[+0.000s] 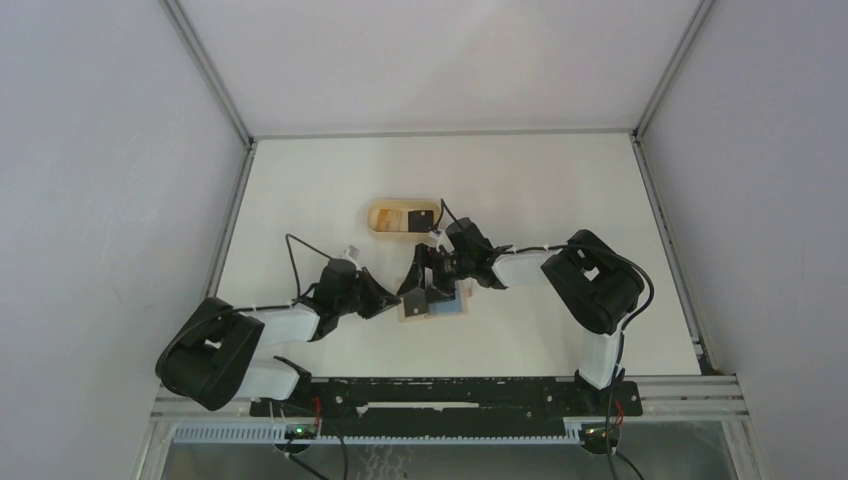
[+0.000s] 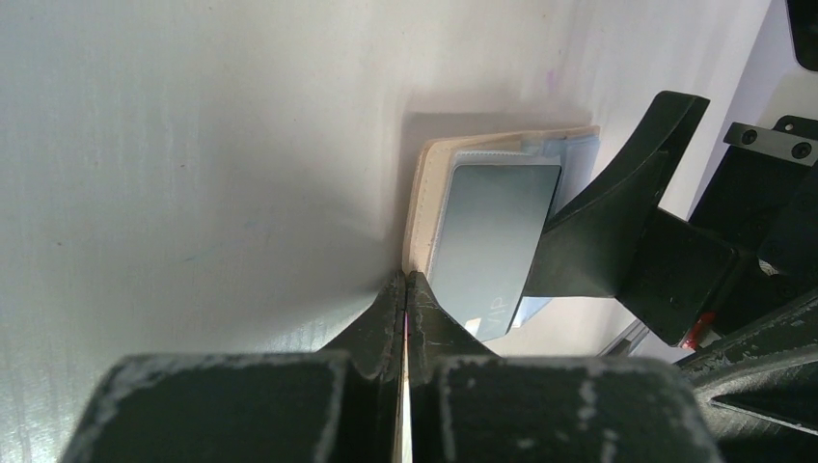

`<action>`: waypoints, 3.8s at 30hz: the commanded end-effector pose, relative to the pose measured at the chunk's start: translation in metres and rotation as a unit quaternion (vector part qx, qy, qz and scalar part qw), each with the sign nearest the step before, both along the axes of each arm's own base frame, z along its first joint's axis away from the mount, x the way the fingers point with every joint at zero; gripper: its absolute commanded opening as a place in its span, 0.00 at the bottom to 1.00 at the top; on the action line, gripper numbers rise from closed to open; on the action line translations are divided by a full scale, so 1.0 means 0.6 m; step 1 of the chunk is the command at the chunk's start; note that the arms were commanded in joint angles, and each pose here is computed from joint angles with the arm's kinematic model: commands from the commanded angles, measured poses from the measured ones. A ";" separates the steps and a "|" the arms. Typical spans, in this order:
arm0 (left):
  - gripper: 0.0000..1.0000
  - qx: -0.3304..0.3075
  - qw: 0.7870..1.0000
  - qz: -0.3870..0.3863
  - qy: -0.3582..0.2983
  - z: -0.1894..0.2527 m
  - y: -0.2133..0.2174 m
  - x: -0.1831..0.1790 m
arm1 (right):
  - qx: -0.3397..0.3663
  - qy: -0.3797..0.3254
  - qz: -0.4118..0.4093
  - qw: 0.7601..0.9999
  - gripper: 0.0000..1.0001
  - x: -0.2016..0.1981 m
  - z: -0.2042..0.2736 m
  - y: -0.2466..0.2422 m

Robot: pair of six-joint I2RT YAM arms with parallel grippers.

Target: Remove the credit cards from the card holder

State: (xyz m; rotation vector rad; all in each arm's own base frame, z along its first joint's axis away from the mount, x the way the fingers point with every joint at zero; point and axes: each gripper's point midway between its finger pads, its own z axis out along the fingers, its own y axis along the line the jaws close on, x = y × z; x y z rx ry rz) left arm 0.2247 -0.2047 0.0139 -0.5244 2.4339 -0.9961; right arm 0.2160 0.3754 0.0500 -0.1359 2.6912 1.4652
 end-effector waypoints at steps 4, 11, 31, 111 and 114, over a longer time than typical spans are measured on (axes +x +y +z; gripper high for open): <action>0.00 0.002 1.000 -0.003 -0.011 0.011 -0.010 0.016 | 0.047 -0.033 0.010 0.998 0.87 0.016 0.054 0.026; 0.00 0.003 1.000 -0.002 -0.008 0.008 -0.009 0.013 | 0.033 -0.057 0.003 0.998 0.86 0.029 0.076 -0.011; 0.00 0.005 1.000 -0.003 -0.004 0.001 -0.005 0.007 | -0.107 -0.039 -0.020 0.993 0.07 0.012 -0.039 -0.146; 0.00 0.146 0.985 -0.042 -0.077 0.199 0.031 0.050 | -0.143 -0.282 -0.175 0.933 0.74 0.226 0.195 -0.170; 0.00 0.154 0.984 -0.056 -0.073 0.203 0.015 0.051 | -0.141 -0.282 -0.177 0.932 0.74 0.213 0.189 -0.181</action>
